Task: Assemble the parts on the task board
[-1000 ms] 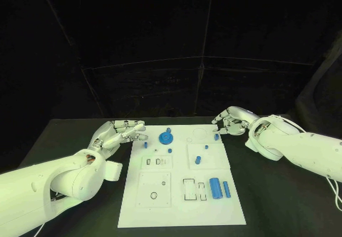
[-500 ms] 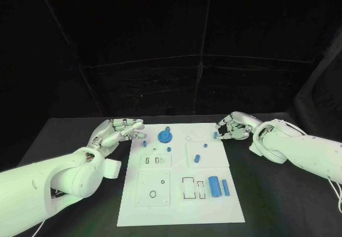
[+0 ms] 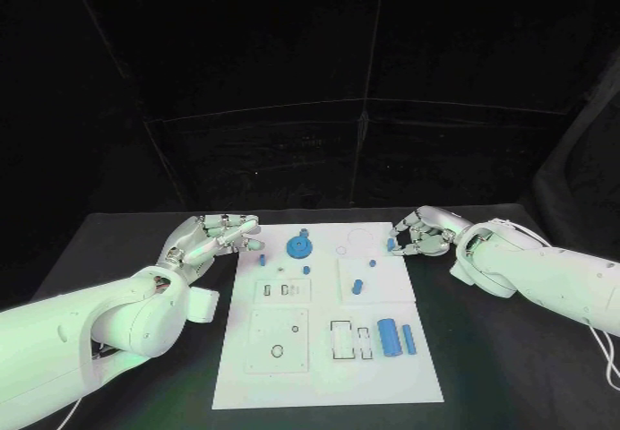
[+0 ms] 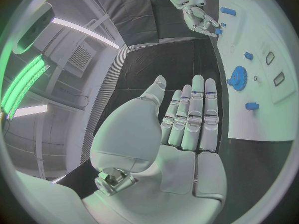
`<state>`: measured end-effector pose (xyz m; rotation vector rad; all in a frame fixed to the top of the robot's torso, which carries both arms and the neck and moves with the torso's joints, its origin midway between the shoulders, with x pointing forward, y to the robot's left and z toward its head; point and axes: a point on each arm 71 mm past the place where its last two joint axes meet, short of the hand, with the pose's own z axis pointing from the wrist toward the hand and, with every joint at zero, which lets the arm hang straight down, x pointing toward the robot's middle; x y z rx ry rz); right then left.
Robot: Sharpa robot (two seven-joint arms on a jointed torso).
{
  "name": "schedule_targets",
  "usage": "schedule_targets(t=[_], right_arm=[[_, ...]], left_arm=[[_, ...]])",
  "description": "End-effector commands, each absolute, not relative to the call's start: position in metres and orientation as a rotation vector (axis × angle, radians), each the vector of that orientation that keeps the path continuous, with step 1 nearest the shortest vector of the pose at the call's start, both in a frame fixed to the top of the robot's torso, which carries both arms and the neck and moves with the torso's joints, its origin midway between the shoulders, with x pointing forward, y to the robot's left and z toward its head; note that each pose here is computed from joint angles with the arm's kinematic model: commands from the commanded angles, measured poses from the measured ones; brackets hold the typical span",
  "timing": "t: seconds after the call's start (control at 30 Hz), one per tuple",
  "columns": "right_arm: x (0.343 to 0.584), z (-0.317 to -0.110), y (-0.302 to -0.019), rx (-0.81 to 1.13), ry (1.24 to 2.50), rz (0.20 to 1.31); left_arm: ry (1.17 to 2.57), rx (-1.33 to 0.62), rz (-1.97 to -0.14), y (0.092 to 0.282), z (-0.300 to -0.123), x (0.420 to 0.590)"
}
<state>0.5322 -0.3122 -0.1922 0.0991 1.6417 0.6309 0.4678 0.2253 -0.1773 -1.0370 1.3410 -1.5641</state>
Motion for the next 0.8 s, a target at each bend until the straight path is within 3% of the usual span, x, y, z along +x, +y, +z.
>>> schedule_targets(t=[0.03,0.8], right_arm=[[0.5328,-0.1924,-0.3085,0.089,1.65,0.651],[0.5347,-0.1976,-0.3046,0.085,1.659,0.65]], left_arm=[[1.344,-1.027,-1.58,0.2238,-0.1762,0.4678],[1.349,-1.029,-1.579,0.2242,-0.1765,0.4677]])
